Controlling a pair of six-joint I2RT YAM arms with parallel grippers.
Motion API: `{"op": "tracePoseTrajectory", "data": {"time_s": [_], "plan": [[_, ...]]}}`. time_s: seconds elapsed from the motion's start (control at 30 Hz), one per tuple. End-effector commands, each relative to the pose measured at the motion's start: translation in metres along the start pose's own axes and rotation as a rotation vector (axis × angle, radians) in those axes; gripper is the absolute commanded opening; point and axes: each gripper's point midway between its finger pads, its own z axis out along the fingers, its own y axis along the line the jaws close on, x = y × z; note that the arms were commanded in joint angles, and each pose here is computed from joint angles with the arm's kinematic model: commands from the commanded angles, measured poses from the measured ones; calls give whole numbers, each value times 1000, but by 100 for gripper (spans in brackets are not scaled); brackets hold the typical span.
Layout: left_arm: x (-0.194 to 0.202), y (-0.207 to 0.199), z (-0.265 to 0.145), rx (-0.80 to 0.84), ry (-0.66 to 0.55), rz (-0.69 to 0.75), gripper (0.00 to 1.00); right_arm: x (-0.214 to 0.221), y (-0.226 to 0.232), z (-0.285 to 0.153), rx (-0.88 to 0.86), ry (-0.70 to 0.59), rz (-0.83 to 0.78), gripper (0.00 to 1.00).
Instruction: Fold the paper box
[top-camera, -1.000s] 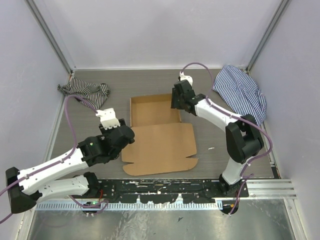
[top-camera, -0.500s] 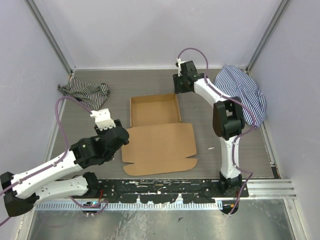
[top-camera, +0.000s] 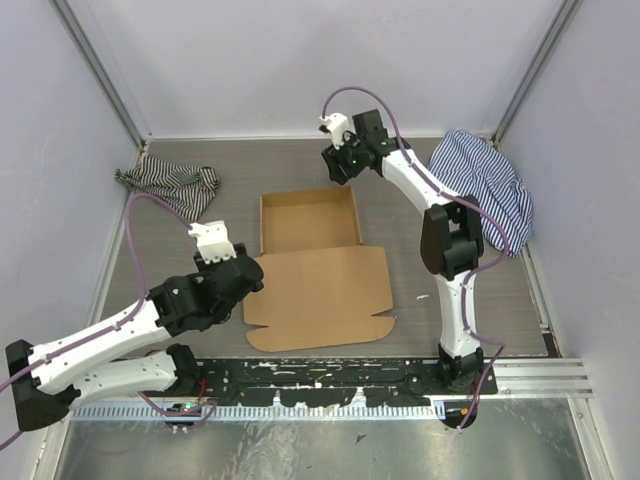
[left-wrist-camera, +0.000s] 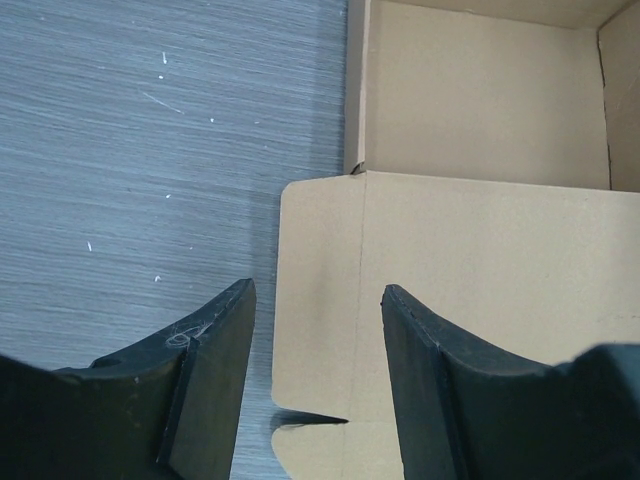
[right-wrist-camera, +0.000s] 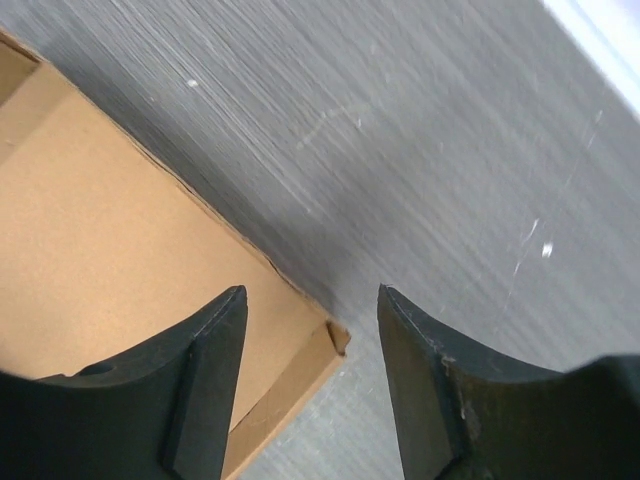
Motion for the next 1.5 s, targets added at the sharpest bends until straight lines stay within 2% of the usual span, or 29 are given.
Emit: {"op": "tracePoseTrajectory", "data": {"time_s": [0.0,0.23,0.63,0.73,0.83,1.0,1.13,1.33,1.47], "plan": [[7,4,1,-3,12,8,60,-37,22,2,-105,-93,-211,62],[13,15,-1,-18,18,-1,60,-28,44,31,-201,-48,-291,66],[16,21,-1,-33,22,-4,60,-12,41,69,-171,-14,-306,67],[16,21,0,-36,21,-5,60,-6,40,73,-164,3,-289,64],[17,22,0,-40,21,0,60,4,42,75,-166,25,-265,57],[19,25,-3,-38,32,0,60,19,47,75,-183,66,-225,33],[17,27,-6,-24,30,-21,59,25,43,70,-151,105,-168,20],[14,19,-8,30,25,-48,59,37,17,34,-52,156,65,2],[12,12,-12,66,39,-58,58,62,11,-7,13,236,242,1]]}}
